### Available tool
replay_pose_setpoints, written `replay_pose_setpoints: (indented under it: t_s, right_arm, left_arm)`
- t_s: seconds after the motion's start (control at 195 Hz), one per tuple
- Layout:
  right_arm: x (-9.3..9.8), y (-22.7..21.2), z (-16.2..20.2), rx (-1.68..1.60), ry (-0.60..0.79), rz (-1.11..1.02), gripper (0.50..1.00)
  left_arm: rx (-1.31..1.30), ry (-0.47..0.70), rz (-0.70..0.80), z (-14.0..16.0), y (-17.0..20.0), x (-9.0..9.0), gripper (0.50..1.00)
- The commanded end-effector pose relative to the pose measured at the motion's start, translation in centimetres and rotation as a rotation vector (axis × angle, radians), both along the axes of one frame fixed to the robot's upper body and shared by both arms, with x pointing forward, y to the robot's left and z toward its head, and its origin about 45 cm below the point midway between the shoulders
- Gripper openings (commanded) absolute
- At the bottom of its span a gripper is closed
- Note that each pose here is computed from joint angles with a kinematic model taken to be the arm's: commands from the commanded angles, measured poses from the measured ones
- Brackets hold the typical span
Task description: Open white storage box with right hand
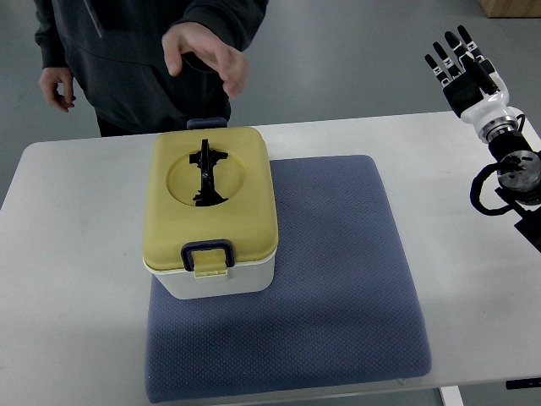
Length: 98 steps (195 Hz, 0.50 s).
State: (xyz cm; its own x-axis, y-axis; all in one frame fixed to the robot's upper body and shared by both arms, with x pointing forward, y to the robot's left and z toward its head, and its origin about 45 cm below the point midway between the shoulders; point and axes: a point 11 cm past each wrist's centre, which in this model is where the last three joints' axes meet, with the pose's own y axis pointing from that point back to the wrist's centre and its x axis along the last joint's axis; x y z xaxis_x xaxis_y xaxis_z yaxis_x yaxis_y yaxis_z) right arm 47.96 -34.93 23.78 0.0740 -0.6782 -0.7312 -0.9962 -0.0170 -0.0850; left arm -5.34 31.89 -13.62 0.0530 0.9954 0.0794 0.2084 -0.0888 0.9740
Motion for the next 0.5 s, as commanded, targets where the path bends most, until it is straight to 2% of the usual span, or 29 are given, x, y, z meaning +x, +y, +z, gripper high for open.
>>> replay_pose_setpoints:
  t_s: [0.0,0.287,0.497]
  right_arm:
    - [0.0,0.0,0.0,-0.001,0.001,0.001,0.932]
    - [0.1,0.3,0.2,-0.013,0.0,0.012,0.934]
    - [1.7,0.9,4.6,-0.178,-0.089,0.072,0.932]
  left_arm:
    - [-0.001,0.0,0.0,0.0,0.0,0.0,1.0]
    - [-0.005,-0.013,0.004,0.0,-0.1,0.2,1.0]
    - [-0.005,-0.013,0.002,0.0,-0.1,0.1,1.0]
